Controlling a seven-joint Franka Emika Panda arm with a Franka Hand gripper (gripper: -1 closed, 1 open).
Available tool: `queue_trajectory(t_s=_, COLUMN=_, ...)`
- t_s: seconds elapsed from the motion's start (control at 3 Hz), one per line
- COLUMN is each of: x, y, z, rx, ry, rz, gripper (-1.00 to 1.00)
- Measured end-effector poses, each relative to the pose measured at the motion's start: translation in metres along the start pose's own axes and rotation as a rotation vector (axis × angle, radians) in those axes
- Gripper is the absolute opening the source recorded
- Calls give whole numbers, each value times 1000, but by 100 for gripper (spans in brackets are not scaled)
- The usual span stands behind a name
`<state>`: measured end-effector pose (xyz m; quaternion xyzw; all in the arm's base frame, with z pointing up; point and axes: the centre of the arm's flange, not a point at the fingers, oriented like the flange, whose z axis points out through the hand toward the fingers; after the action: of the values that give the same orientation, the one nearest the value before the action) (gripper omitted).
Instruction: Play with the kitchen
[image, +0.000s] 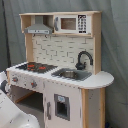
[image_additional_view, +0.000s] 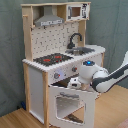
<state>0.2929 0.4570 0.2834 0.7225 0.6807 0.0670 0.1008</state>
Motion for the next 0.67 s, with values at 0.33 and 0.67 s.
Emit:
queue_trajectory(t_s=0.33, x=15, y=-14, z=-10, rx=-7, ry=23, rz=61, gripper=-100)
queue_trajectory(t_s=0.67, x=28, y=-34, z=-18, rx=-8, ry=41, rz=110, gripper=-100)
